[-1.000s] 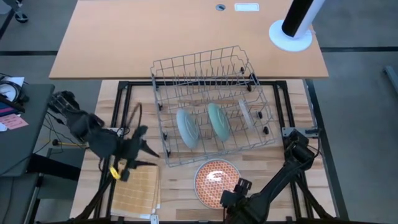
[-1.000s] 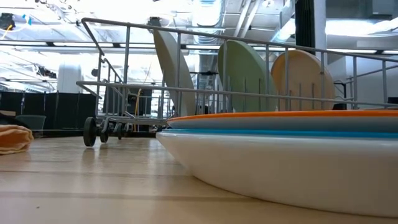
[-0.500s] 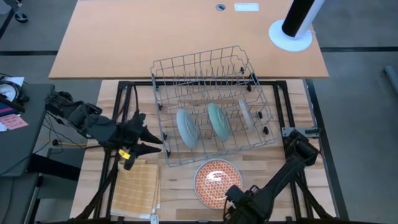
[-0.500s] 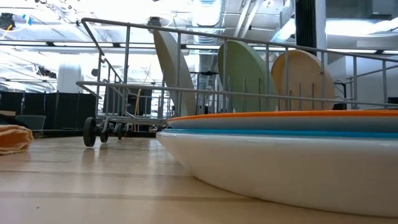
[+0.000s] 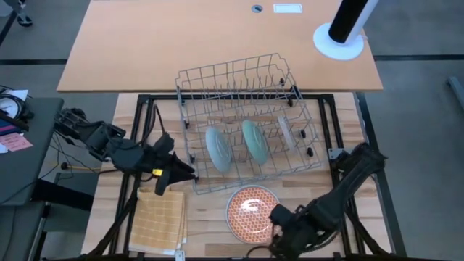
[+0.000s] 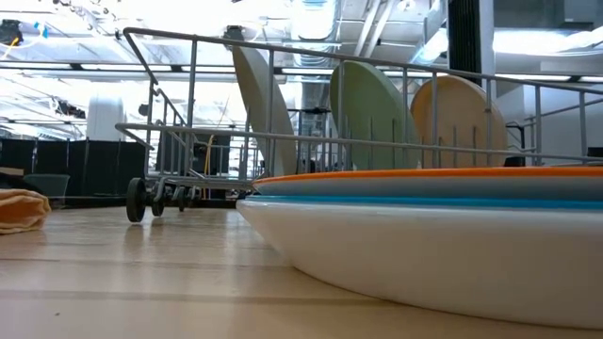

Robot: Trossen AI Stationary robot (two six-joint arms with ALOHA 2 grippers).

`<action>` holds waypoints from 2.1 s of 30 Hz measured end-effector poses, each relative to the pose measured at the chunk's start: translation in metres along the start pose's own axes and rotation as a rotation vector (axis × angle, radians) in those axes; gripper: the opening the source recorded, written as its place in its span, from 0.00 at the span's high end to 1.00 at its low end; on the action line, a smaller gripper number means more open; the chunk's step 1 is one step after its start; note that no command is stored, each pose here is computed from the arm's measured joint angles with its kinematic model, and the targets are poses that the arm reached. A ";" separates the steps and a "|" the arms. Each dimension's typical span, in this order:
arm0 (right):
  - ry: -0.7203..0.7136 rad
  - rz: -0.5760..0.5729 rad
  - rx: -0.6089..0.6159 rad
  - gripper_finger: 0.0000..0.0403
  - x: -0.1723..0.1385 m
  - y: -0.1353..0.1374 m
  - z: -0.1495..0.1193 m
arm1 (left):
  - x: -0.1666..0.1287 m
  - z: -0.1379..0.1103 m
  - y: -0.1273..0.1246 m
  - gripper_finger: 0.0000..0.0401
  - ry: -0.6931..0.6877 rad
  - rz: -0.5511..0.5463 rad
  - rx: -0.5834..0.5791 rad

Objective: Sort dishes
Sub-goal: Put the orange patterned plate in the dish rack

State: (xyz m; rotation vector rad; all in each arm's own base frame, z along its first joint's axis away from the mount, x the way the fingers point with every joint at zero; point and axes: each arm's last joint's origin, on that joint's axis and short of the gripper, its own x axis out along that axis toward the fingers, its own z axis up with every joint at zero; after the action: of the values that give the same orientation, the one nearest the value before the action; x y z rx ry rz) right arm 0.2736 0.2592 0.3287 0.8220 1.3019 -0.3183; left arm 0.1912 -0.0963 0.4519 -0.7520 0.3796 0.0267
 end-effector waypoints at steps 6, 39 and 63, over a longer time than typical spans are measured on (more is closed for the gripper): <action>-0.019 0.060 -0.127 0.35 -0.048 -0.018 -0.014 | 0.021 0.000 -0.014 0.69 -0.105 -0.039 -0.121; -0.112 0.003 0.200 0.35 -0.075 -0.043 -0.011 | 0.086 0.001 -0.034 0.69 -0.112 0.012 0.005; -0.206 -0.126 0.546 0.35 0.052 -0.083 0.049 | 0.100 0.032 0.019 0.69 0.164 0.066 0.096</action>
State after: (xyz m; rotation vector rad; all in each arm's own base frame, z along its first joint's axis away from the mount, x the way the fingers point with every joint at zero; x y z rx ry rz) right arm 0.2703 0.1800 0.2528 1.1299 1.0842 -0.8628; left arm 0.2921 -0.0721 0.4258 -0.6480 0.5580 0.0091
